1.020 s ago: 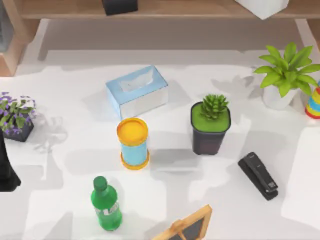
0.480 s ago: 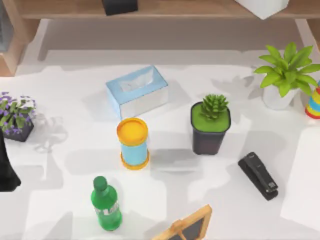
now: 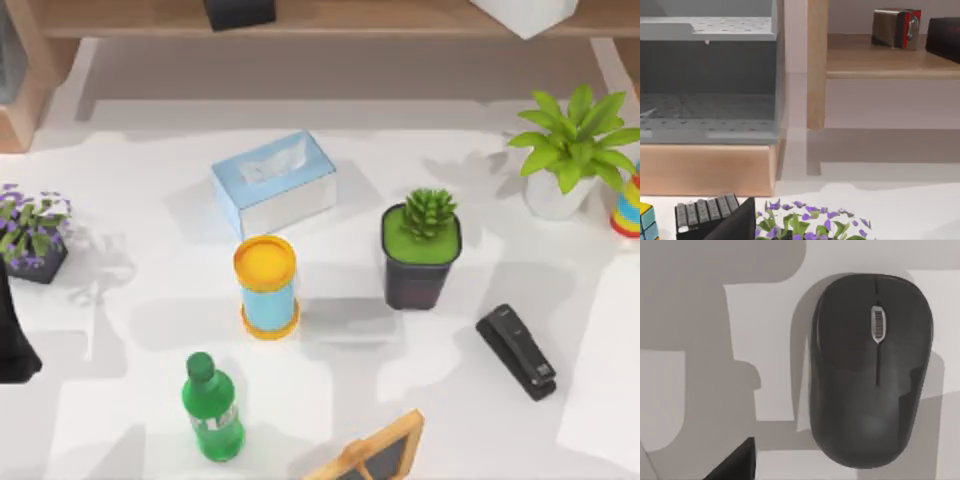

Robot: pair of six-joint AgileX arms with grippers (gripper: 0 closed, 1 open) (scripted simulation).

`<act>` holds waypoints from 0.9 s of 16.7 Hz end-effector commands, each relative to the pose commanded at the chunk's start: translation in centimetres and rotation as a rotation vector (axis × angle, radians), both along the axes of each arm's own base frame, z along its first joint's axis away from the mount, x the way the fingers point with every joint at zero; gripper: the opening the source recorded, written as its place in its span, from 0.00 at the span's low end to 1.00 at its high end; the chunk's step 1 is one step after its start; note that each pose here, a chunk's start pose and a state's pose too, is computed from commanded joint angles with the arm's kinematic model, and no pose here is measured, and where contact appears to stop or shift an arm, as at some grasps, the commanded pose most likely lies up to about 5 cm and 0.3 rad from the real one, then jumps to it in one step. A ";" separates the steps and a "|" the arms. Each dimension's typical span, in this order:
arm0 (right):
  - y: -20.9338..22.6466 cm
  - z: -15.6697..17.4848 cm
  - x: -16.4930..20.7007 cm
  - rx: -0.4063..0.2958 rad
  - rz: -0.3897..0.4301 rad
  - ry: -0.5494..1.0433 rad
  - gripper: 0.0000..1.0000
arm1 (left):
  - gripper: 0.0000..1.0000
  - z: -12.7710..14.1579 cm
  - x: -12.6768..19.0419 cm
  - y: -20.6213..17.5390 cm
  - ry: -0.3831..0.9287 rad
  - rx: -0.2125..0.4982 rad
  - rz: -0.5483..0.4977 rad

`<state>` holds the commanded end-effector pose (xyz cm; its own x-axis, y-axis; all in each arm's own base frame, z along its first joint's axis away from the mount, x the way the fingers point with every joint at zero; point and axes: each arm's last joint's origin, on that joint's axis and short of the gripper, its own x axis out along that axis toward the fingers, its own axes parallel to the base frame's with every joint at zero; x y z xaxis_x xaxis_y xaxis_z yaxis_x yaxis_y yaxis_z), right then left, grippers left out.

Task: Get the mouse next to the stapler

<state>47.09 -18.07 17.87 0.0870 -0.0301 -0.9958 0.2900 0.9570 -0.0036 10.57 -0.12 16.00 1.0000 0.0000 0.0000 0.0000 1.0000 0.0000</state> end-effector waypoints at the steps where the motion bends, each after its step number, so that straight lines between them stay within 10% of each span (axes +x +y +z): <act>1: 0.0 -0.4 0.0 -0.001 -0.001 0.001 1.00 | 1.00 0.0 0.0 0.0 0.000 0.000 0.000; 11: 0.6 -3.9 1.3 0.001 -0.005 -0.008 1.00 | 1.00 0.0 0.0 0.0 0.000 0.000 0.000; 15: 0.6 -3.9 1.3 0.001 -0.005 -0.008 0.70 | 1.00 0.0 0.0 0.0 0.000 0.000 0.000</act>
<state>48.35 -17.45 13.99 0.0944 -0.0297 -0.9951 0.2947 0.9556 -0.0005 10.57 -0.12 16.00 1.0000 0.0000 0.0000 0.0000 1.0000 0.0000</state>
